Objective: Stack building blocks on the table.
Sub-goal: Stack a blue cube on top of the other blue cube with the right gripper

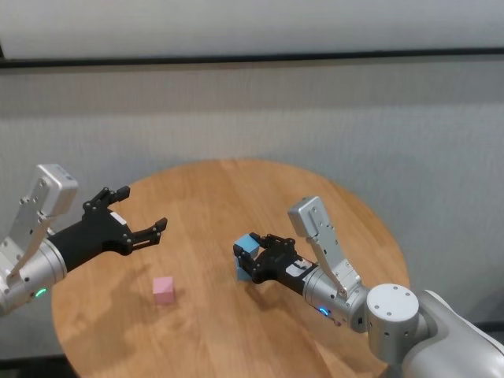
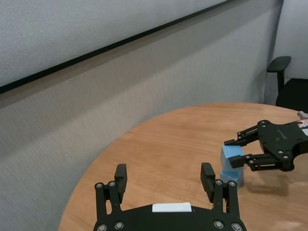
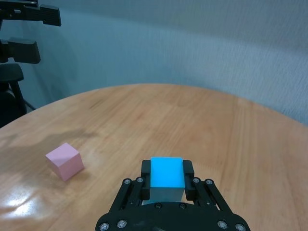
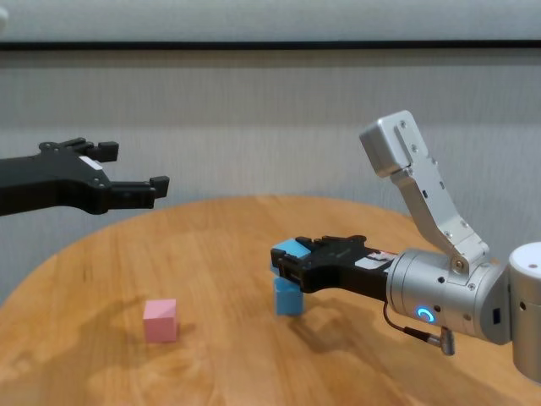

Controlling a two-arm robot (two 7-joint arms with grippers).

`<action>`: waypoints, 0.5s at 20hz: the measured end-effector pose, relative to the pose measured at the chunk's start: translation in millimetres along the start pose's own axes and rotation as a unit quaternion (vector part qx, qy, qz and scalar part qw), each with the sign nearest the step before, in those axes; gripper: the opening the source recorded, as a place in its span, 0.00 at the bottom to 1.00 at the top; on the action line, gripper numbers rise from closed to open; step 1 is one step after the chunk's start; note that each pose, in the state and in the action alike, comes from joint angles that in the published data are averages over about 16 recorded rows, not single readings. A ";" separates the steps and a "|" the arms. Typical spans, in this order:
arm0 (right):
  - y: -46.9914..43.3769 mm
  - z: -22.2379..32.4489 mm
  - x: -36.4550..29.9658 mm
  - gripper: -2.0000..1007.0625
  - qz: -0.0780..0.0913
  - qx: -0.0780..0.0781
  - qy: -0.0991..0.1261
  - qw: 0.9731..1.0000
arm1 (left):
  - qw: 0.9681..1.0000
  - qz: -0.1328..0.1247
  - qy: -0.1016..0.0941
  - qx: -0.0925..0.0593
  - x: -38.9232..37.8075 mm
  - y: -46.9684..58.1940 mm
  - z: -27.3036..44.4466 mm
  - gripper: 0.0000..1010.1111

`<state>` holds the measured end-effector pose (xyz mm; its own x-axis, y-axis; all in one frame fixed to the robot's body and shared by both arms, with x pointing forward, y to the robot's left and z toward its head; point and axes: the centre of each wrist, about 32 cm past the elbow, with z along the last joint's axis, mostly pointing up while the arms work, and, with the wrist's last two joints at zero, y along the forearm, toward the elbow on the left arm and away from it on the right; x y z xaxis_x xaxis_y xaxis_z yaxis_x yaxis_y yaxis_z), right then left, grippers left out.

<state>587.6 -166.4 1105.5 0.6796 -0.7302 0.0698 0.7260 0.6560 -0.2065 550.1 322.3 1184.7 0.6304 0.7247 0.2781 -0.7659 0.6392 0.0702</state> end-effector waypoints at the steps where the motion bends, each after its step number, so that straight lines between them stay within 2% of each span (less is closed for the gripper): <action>1: 0.1 0.0 0.1 0.37 0.000 -0.001 -0.001 1.000 | 1.000 0.000 0.000 0.000 0.0 0.0 0.0 0.99; 10: 0.9 -0.3 -0.2 0.37 0.002 -0.007 -0.004 1.000 | 1.000 0.000 0.000 0.000 0.0 0.0 0.0 0.99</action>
<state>588.1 -165.7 1105.0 0.6828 -0.7266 0.0767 0.7223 0.6556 -0.2202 550.1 322.3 1184.7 0.6304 0.7248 0.2781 -0.7659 0.6392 0.0702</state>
